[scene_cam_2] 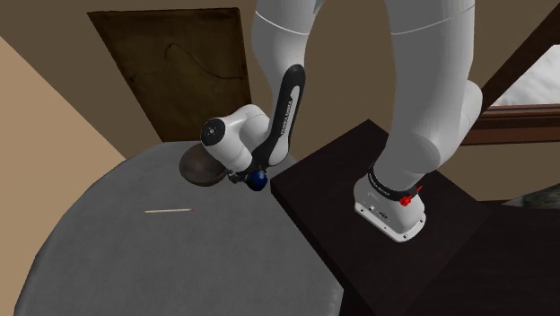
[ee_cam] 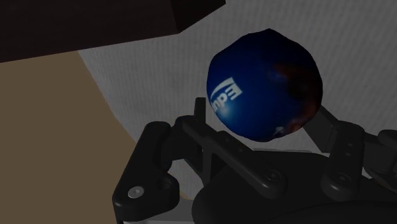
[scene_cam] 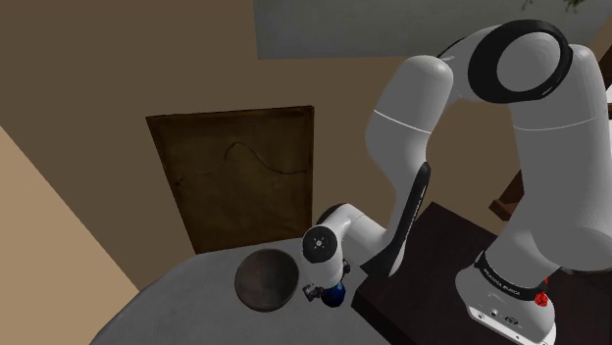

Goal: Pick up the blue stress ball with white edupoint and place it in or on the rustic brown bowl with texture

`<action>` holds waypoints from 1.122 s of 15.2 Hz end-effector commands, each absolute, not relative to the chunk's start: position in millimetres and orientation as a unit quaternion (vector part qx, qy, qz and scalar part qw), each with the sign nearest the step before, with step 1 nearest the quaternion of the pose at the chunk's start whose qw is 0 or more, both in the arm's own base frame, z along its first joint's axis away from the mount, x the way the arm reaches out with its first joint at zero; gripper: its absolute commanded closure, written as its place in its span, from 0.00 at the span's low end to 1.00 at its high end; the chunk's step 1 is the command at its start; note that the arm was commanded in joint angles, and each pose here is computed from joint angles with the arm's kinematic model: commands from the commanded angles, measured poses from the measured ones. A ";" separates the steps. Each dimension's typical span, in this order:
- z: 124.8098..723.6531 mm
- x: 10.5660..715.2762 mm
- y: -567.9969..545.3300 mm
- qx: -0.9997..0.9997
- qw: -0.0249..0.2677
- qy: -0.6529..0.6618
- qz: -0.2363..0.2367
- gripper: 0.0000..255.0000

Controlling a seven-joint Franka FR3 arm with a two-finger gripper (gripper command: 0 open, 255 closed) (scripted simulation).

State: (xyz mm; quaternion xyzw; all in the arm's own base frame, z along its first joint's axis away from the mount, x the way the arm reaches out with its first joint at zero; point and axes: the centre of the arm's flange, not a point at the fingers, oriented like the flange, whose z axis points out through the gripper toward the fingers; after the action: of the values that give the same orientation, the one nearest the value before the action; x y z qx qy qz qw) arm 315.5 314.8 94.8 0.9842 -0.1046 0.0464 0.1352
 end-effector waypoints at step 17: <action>178.7 314.8 314.8 0.984 0.135 -0.104 0.046 1.00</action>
State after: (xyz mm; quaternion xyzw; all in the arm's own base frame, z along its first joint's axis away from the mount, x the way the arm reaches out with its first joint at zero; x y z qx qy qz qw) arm 314.5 314.7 173.4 0.9842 -0.1042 0.0461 0.1354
